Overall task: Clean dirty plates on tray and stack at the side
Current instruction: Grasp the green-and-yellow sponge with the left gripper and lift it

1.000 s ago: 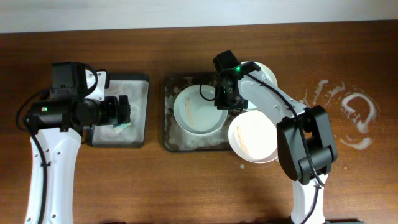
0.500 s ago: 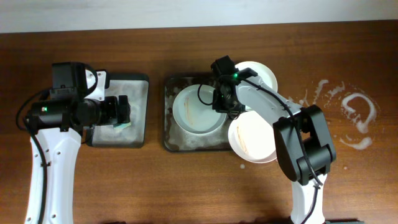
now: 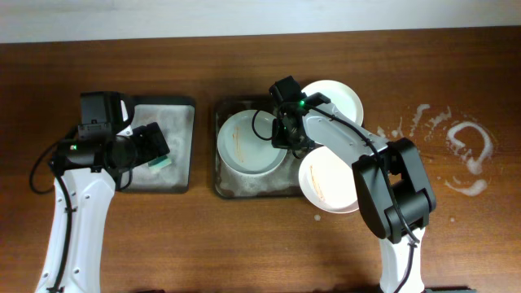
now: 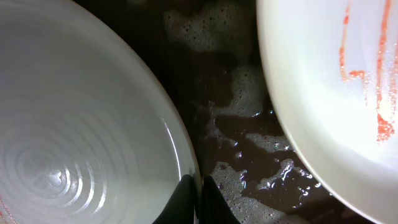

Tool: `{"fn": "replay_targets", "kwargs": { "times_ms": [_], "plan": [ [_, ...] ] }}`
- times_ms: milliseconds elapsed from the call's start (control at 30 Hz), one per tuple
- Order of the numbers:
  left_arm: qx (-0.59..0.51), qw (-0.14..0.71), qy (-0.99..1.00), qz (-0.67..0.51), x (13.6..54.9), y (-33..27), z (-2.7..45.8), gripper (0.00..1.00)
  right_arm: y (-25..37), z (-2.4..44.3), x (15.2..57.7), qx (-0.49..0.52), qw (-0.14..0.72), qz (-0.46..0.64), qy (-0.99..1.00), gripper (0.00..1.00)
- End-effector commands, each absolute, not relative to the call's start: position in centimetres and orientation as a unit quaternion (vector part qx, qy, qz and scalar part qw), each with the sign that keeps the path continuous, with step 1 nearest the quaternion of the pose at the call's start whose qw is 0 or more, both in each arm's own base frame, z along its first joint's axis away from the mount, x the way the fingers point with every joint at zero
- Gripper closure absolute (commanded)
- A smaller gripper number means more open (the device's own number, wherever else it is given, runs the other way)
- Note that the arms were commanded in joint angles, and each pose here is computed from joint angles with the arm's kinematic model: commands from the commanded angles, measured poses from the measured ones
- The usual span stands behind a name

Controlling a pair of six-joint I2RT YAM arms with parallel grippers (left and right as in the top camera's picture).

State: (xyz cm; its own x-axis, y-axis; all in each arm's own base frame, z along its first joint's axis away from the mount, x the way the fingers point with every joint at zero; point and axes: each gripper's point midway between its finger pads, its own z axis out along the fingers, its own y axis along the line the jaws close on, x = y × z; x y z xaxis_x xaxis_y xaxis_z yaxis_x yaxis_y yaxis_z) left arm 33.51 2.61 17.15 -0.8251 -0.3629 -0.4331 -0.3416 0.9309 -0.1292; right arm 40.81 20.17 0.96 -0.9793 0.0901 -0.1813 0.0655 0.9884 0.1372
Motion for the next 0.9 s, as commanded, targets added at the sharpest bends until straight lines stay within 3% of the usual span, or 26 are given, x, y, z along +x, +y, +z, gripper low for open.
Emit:
{"fn": "replay_targets", "kwargs": {
  "times_ms": [0, 67, 200, 233, 467, 733, 800, 867],
  "plan": [
    [-0.219, 0.238, 0.946, -0.022, 33.9, 3.1, 15.3, 0.06, 20.1, -1.5, 39.8, 0.04, 0.068, 0.051, 0.996, 0.96],
    [-0.218, 0.241, 0.945, -0.022, 34.1, 3.1, 13.7, 0.06, 20.1, -1.5, 39.8, 0.04, 0.068, 0.051, 0.996, 0.96],
    [-0.228, 0.239, 0.944, -0.025, 35.2, 3.2, 9.4, 0.4, 20.1, -1.5, 39.8, 0.04, 0.067, 0.051, 0.996, 0.96],
    [-0.233, 0.23, 0.944, -0.027, 35.5, 3.1, 8.8, 0.45, 20.1, -1.5, 39.8, 0.04, 0.067, 0.051, 0.996, 0.96],
    [-0.214, 0.078, 0.974, -0.001, 37.2, 3.2, 8.9, 0.45, 20.1, -1.5, 39.8, 0.04, 0.067, 0.051, 0.996, 0.96],
    [-0.189, 0.021, 0.982, 0.016, 39.1, 4.0, 2.7, 0.48, 20.1, -1.6, 39.7, 0.04, 0.066, 0.05, 0.996, 0.96],
    [-0.198, 0.029, 0.98, 0.018, 39.5, 4.8, 2.5, 0.54, 20.1, -1.5, 39.7, 0.04, 0.066, 0.05, 0.996, 0.96],
    [-0.208, 0.036, 0.977, 0.018, 39.8, 5.6, 2.5, 0.69, 20.1, -1.5, 39.8, 0.04, 0.066, 0.051, 0.996, 0.96]
  ]
}}
